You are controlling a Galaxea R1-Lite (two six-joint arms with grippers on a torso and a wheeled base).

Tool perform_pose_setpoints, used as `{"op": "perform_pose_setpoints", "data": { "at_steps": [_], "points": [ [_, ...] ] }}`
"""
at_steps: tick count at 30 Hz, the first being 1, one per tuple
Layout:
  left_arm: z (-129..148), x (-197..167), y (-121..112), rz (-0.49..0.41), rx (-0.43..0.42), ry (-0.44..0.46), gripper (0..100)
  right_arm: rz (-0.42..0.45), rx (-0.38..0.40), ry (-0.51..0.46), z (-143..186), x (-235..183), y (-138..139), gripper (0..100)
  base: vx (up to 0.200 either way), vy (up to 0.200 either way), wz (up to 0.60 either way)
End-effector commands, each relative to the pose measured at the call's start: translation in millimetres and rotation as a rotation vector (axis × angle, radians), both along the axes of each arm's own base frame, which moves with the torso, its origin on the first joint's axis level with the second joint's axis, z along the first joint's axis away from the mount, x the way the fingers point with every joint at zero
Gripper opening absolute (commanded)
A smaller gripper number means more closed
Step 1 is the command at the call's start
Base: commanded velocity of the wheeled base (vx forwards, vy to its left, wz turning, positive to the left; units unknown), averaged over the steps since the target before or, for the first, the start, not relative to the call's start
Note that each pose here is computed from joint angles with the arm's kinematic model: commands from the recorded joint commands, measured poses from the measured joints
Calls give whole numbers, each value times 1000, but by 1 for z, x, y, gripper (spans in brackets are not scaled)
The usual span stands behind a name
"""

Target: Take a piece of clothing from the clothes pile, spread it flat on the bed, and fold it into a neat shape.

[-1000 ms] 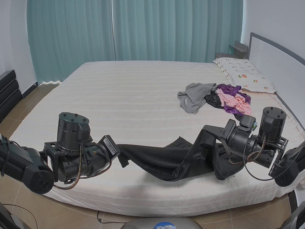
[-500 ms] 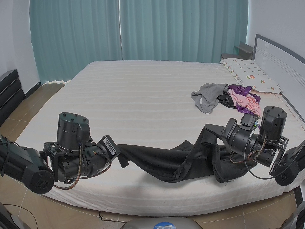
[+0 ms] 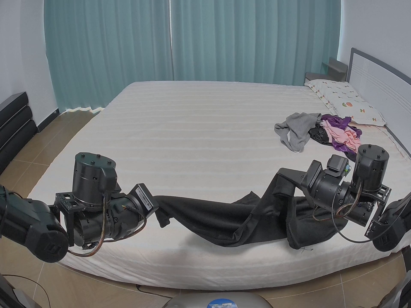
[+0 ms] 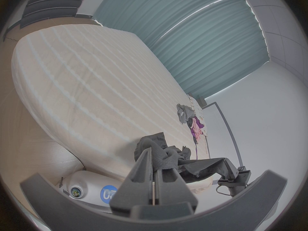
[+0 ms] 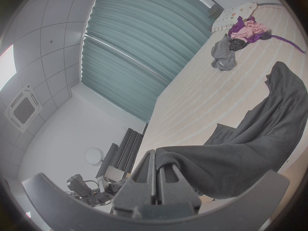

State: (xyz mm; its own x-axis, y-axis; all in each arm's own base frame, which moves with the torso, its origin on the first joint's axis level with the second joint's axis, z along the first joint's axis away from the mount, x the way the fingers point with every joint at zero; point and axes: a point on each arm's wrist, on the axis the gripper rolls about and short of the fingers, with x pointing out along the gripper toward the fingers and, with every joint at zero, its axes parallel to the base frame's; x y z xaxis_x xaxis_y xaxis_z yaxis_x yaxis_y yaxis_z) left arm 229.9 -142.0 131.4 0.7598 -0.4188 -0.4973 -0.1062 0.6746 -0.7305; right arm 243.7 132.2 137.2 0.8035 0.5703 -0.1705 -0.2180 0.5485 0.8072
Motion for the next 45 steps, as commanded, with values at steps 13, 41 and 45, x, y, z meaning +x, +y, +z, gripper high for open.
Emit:
{"op": "perform_pose_setpoints", "data": {
  "at_steps": [13, 41, 45],
  "points": [
    [16, -26, 13, -11, -28, -50, 0, -27, 17, -55, 18, -35, -18, 0, -123, 0, 0],
    [142, -11, 28, 105, -72, -317, 0, -196, 75, -459, 164, -18, -54, 0, -50, 0, 0],
    [133, 27, 23, 135, -56, -278, 0, -226, 28, -426, 153, 21, -51, 0, 0, 0, 0]
  ]
}}
